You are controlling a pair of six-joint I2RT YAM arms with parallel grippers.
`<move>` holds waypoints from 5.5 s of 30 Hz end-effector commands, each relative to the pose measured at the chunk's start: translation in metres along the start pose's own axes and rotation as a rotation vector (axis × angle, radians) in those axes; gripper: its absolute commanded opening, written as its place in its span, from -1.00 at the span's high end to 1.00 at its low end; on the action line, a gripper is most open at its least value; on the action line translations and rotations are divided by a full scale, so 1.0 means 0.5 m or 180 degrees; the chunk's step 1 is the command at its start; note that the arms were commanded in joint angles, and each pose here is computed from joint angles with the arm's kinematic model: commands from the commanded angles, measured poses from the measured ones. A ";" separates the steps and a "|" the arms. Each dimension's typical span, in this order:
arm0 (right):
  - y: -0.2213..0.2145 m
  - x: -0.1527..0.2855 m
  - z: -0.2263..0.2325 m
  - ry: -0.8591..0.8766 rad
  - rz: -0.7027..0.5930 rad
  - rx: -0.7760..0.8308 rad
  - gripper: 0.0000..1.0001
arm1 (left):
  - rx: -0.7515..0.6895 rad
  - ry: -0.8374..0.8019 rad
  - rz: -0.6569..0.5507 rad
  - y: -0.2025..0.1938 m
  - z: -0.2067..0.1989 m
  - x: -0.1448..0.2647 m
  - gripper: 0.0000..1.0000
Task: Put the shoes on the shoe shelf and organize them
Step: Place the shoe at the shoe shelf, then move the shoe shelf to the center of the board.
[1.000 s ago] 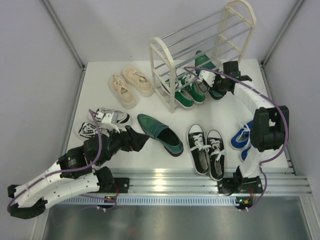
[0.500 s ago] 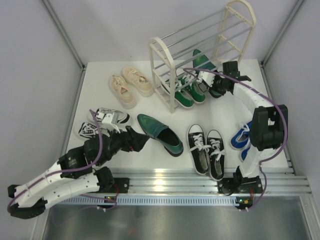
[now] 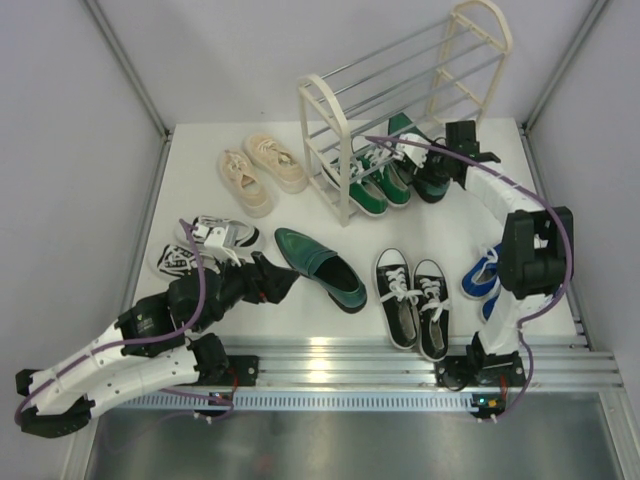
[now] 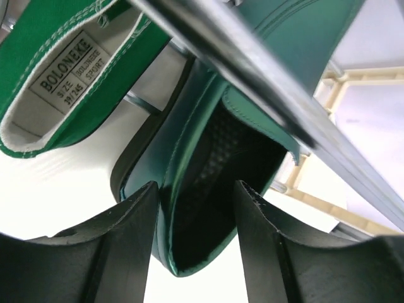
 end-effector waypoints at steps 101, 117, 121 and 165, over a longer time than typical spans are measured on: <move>-0.104 0.247 -0.037 -0.1103 -0.1948 -0.6154 -0.41 | 0.0095 -0.0233 0.0058 -0.024 -0.017 -0.040 -0.88; -0.114 0.128 -0.106 -0.0776 -0.2062 -0.6561 -0.43 | 0.0059 -0.0155 -0.0004 -0.023 -0.011 -0.043 -0.88; -0.113 0.100 -0.124 -0.0703 -0.2123 -0.6608 -0.44 | 0.0055 -0.0142 0.0029 -0.021 -0.017 -0.047 -0.88; -0.151 0.087 -0.057 -0.1161 -0.1564 -0.7012 0.98 | 0.0200 -0.0161 0.0127 -0.023 -0.030 -0.054 -0.87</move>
Point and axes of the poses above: each gripper's point midway between its finger pads, its own x axis back along the fingers, its own z axis along the line the jaws close on, y = z × x, the point moved 10 cm from there along x, back along the fingers, and after that the axes turned 3 degrees about x, right-handed, at the moved point
